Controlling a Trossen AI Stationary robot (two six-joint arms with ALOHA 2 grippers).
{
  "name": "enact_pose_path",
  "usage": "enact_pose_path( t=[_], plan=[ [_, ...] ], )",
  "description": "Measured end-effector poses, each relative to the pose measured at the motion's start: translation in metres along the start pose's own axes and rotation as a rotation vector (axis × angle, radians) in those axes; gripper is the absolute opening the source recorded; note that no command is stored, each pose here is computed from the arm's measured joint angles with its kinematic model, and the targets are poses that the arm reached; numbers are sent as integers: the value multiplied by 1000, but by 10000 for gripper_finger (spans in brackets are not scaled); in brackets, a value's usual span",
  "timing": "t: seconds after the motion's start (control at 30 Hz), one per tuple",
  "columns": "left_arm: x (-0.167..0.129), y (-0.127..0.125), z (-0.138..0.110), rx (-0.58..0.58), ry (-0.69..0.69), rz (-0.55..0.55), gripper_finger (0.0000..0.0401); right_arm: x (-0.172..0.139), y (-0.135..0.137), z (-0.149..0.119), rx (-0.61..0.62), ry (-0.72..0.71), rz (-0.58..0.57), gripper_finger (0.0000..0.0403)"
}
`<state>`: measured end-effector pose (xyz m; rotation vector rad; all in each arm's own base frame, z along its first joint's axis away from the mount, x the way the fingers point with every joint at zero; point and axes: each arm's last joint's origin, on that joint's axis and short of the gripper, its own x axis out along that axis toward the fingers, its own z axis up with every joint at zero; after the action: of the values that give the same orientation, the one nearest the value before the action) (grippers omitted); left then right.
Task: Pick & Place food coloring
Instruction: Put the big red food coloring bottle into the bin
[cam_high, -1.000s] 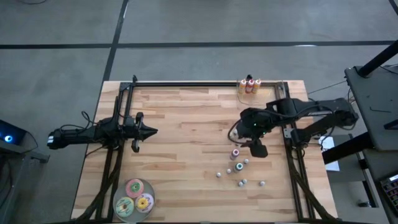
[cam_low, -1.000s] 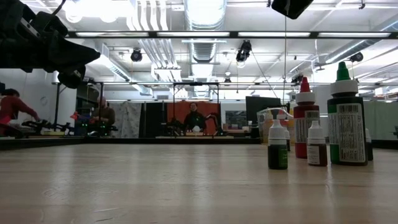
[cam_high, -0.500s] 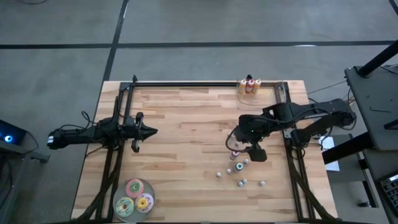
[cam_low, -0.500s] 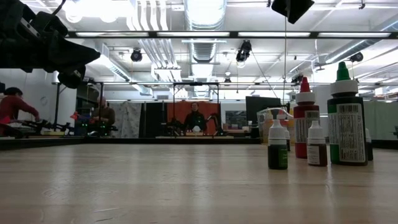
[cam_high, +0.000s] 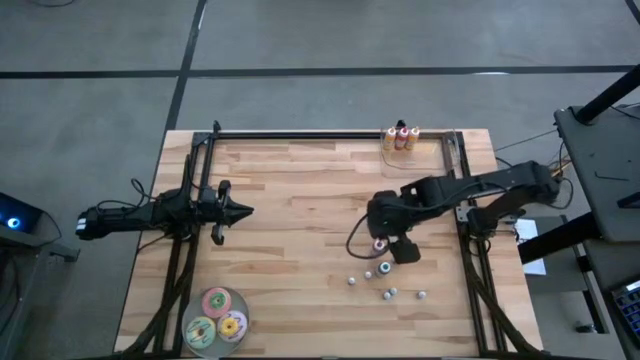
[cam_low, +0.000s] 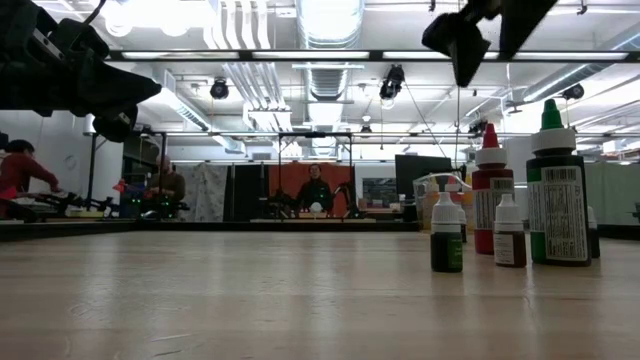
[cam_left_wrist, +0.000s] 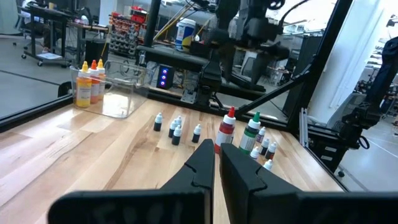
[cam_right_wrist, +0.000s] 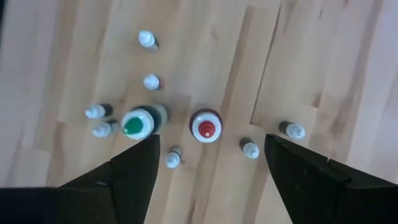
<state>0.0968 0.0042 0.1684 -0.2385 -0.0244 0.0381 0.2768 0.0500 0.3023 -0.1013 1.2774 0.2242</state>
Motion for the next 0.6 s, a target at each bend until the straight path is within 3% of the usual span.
enact_pose_path(
  t=[0.6],
  plan=[
    [0,0,0,0,0,0,0,43,-2,-15,5,59,-11,274]
  ],
)
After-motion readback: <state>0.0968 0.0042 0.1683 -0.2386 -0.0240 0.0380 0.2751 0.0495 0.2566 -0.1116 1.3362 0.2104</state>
